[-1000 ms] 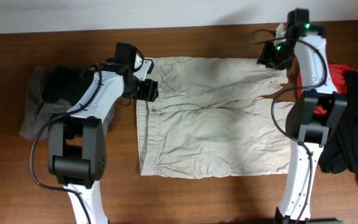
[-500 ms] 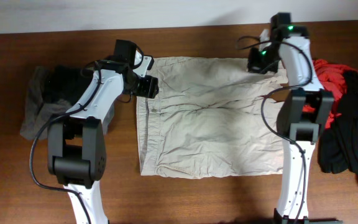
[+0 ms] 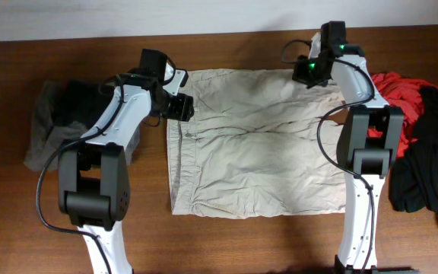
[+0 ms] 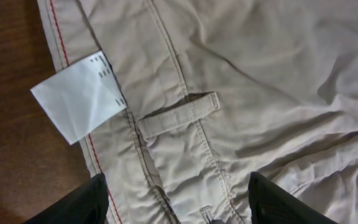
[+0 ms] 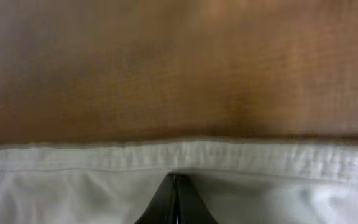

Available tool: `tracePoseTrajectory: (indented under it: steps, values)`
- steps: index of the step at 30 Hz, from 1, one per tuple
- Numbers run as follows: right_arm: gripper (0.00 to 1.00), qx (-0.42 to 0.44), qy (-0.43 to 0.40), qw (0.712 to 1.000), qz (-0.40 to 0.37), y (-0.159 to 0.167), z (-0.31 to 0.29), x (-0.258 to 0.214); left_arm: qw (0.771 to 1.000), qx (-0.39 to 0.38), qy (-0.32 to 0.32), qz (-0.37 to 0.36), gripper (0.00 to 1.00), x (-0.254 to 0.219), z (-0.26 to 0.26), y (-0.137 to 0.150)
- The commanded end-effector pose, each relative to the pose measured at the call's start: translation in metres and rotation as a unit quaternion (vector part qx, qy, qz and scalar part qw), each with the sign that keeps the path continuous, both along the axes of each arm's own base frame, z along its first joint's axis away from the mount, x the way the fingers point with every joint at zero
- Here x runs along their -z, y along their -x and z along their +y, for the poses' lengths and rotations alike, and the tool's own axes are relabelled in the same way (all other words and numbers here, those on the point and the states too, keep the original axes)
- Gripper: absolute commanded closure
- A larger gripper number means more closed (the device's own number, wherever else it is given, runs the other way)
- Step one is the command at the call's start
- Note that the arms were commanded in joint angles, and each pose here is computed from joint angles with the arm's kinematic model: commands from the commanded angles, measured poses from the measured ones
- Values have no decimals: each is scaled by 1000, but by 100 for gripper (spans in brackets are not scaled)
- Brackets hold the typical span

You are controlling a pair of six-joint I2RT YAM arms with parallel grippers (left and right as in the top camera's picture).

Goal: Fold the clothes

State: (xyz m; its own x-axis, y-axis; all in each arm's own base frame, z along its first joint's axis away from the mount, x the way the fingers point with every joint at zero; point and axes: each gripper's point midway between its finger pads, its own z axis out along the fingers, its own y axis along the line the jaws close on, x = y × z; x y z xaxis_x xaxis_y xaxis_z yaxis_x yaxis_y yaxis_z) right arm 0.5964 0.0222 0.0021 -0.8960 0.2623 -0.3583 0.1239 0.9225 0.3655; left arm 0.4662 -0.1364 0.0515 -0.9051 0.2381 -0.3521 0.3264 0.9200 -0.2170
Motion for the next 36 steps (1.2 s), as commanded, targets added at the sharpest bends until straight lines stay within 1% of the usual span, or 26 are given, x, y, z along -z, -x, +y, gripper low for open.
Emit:
tracePoseTrajectory:
  steps: [1, 4, 7, 9, 13, 16, 17, 19, 21, 23, 26, 28, 29, 32, 36]
  values:
    - [96, 15, 24, 998, 52, 18, -3, 77, 1000, 1, 8, -1, 28, -4, -3, -3]
    - [96, 9, 10, 1000, 16, 2, 2, 68, 1000, 1, 7, 0, 29, -3, -3, -3]
    - [96, 1, -8, 1000, 4, -4, 8, 59, 1000, 1, 8, -1, 29, -3, -3, -3]
    - [96, -18, -31, 999, -7, -9, 13, 40, 1000, 1, 9, -8, 28, -5, -3, -7]
    - [96, -26, -65, 996, -47, -26, 4, -26, 1000, 1, 12, -25, 28, -8, -5, -14]
    - [94, -26, -89, 994, -65, -27, -7, -82, 999, 1, 16, -45, 28, -12, -7, -23]
    - [92, -20, -93, 994, -58, -19, -14, -106, 998, 1, 19, -59, 28, -15, -8, -29]
    - [85, -10, -95, 995, -36, -3, -23, -127, 997, 2, 23, -78, 28, -19, -10, -37]
    - [83, 7, -93, 996, -3, 18, -33, -140, 995, 2, 27, -98, 29, -24, -11, -45]
    - [83, 27, -81, 996, 37, 40, -46, -144, 992, 2, 31, -118, 28, -30, -13, -54]
    - [85, 58, -45, 991, 111, 75, -65, -134, 989, 2, 36, -146, 29, -38, -15, -64]
    - [90, 70, -23, 984, 165, 98, -71, -124, 986, 2, 39, -160, 29, -41, -16, -70]
    - [94, 65, -16, 981, 181, 103, -71, -116, 985, 2, 40, -167, 30, -42, -17, -73]
    - [95, 69, -23, 974, 215, 111, -63, -101, 983, 6, 44, -176, 33, -39, -21, -78]
    - [96, 84, -29, 961, 263, 122, -54, -78, 985, 14, 44, -167, 36, -19, -31, -79]
